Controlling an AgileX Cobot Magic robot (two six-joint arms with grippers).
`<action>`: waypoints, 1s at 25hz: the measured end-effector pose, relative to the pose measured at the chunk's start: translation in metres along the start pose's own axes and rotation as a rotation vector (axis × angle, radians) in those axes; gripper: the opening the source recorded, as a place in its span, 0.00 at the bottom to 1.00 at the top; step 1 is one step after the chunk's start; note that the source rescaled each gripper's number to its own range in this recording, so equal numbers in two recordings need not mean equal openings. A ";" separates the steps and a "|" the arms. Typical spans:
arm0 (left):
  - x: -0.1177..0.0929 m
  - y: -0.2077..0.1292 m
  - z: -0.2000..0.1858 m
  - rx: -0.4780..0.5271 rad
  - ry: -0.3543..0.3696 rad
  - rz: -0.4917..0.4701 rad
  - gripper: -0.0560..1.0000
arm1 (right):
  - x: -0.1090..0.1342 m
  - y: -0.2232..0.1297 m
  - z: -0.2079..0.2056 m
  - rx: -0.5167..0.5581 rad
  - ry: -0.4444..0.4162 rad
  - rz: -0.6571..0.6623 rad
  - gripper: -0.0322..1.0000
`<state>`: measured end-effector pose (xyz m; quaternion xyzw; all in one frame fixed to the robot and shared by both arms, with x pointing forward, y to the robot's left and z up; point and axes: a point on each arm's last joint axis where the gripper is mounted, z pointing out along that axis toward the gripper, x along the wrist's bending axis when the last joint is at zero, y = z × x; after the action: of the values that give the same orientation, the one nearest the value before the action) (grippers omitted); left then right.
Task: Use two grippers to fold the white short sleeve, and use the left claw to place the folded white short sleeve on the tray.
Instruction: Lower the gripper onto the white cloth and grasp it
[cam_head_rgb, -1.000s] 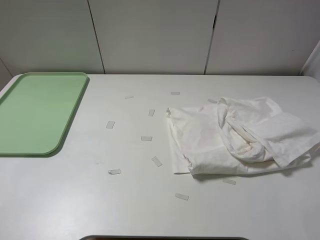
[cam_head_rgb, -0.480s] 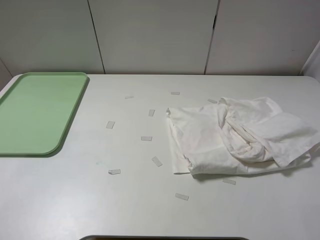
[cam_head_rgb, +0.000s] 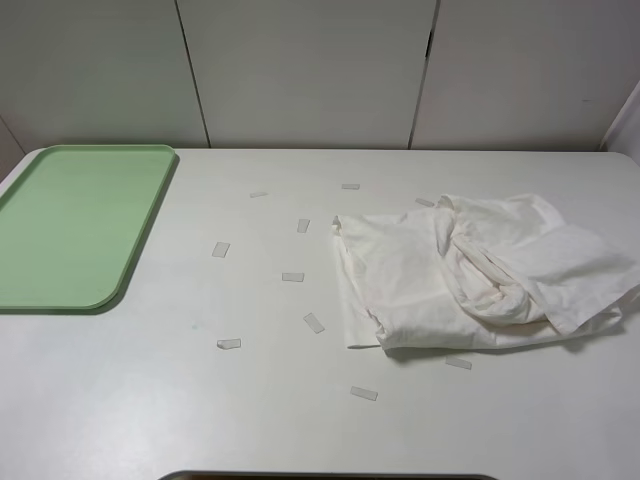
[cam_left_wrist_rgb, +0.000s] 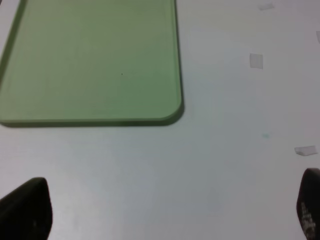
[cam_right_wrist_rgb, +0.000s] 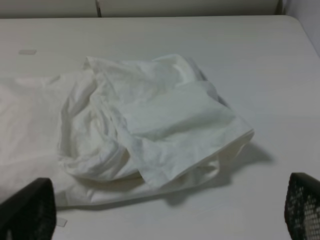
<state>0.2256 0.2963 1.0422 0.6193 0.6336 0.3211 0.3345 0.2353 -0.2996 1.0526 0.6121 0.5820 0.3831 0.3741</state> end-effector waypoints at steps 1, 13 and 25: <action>0.000 0.000 0.000 0.000 0.000 0.000 0.98 | 0.000 0.000 0.000 0.000 0.000 0.000 1.00; 0.000 0.000 0.000 0.000 0.000 0.000 0.98 | 0.000 0.000 0.000 0.000 0.001 0.000 1.00; 0.000 0.000 0.000 0.000 0.000 0.000 0.98 | 0.000 0.000 0.000 0.000 0.001 0.000 1.00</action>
<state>0.2256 0.2963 1.0422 0.6193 0.6336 0.3211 0.3345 0.2353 -0.2995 1.0526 0.6121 0.5820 0.3834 0.3737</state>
